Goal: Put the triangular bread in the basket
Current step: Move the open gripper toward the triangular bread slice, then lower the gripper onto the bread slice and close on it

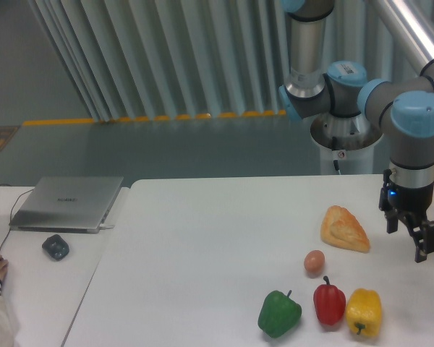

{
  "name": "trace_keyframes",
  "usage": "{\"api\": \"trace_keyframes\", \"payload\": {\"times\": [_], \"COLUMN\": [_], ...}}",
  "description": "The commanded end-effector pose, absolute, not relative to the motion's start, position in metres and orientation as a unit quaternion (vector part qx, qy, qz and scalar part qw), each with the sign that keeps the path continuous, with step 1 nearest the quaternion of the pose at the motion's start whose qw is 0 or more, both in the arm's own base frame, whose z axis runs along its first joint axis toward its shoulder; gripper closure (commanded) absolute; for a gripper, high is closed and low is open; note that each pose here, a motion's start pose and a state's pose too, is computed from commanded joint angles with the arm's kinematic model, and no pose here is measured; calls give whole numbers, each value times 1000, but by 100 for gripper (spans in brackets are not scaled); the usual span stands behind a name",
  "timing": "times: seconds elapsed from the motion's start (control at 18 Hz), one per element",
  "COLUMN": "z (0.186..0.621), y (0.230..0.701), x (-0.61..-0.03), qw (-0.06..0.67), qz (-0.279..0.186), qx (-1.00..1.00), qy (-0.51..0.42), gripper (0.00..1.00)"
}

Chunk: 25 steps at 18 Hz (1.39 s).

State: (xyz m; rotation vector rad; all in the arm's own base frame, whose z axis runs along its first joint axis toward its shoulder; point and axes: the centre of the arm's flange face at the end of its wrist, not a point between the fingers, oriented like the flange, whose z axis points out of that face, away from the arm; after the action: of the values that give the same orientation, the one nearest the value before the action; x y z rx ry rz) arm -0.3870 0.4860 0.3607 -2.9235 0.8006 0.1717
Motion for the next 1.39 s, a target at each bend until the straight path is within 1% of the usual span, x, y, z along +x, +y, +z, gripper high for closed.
{"api": "trace_keyframes", "payload": {"times": [0.17,0.44,0.89,0.94,1.06,1.11,1.28,1.39], "z": [365,340,334,332,341,336,330,323], "y": [487,476,471,467,457,457,472,481], "x": [-389,-376,-355,-349,-335,-326,-291,-269], "qw": [53,33,26,21,8,0,-35,-53], "qz": [60,39,27,16,-12,-28,-28,-36], "qx": [-961,-962,-962,-962,-960,-959,-946,-940], "qy": [266,268,272,274,279,283,320,336], "gripper": [0,0,0,0,0,0,0,0]}}
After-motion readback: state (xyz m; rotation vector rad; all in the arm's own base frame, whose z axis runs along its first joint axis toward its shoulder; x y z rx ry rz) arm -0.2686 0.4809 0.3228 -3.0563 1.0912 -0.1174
